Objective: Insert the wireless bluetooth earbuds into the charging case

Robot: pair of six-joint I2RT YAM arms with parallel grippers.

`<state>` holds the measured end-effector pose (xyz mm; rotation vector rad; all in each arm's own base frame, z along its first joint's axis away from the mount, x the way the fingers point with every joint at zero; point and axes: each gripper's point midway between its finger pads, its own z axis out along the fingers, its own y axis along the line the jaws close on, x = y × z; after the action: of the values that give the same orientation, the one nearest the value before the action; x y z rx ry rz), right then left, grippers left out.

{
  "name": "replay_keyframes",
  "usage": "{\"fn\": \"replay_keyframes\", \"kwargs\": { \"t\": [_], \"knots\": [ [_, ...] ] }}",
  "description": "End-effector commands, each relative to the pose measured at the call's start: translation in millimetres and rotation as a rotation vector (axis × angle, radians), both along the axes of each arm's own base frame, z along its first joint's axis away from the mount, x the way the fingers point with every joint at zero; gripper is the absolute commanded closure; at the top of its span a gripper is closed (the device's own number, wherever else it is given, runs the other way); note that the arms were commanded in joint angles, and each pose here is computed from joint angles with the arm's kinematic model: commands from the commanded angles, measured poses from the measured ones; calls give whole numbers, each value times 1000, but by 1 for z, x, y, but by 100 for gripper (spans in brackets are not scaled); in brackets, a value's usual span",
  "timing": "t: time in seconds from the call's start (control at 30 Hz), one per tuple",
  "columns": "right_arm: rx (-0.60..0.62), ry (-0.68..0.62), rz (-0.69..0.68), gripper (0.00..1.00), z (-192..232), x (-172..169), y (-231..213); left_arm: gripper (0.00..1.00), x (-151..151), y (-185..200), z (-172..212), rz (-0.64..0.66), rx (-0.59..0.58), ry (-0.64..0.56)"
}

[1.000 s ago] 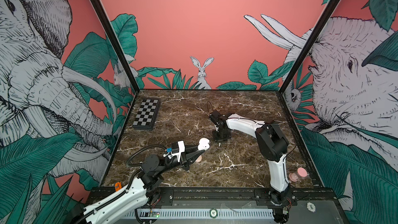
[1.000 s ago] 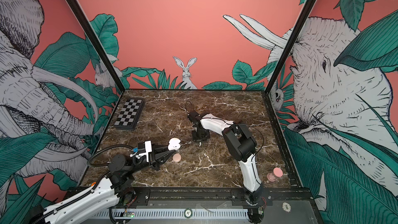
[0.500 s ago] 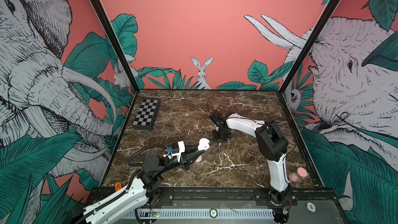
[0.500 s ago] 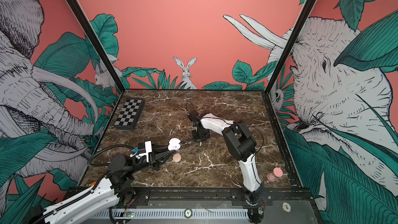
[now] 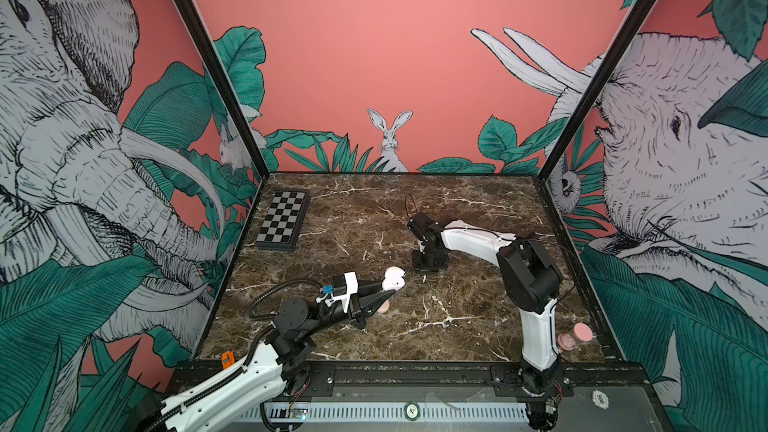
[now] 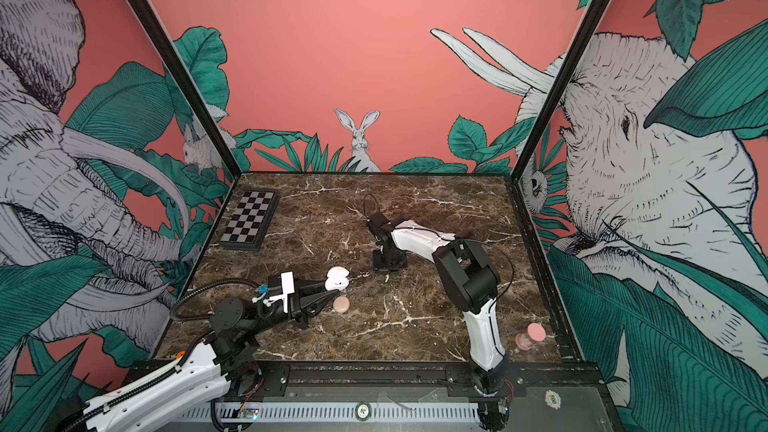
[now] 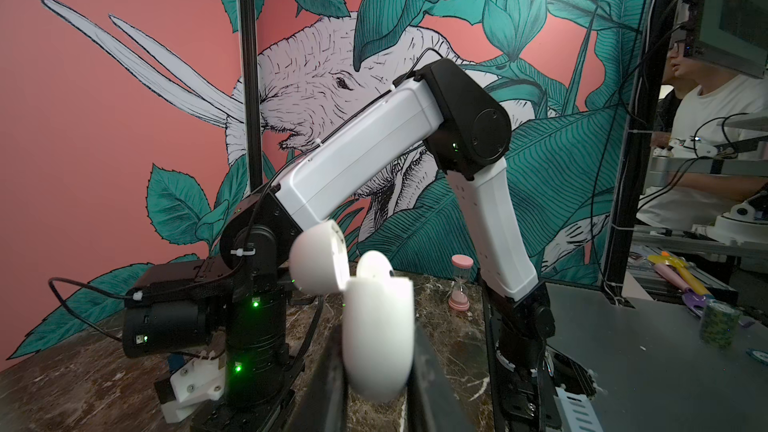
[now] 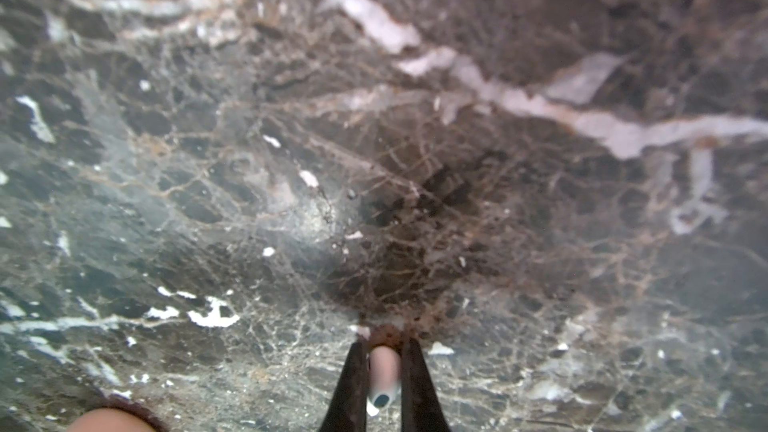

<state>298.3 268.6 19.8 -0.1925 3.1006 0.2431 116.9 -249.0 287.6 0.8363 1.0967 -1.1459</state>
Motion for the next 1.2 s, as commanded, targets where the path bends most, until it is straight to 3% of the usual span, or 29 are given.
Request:
{"fn": "replay_keyframes", "kwargs": {
  "t": [0.0, 0.7, 1.17],
  "knots": [
    [-19, 38, -29, 93, -17, -9, -8, 100, -5, 0, 9, -21, -23, -22],
    [76, -145, -51, 94, 43, 0, -14, 100, 8, -3, 1, 31, -2, 26],
    [141, -282, -47, 93, 90, 2, -19, 100, 32, -1, -19, 138, 3, 119]
  ]
}}
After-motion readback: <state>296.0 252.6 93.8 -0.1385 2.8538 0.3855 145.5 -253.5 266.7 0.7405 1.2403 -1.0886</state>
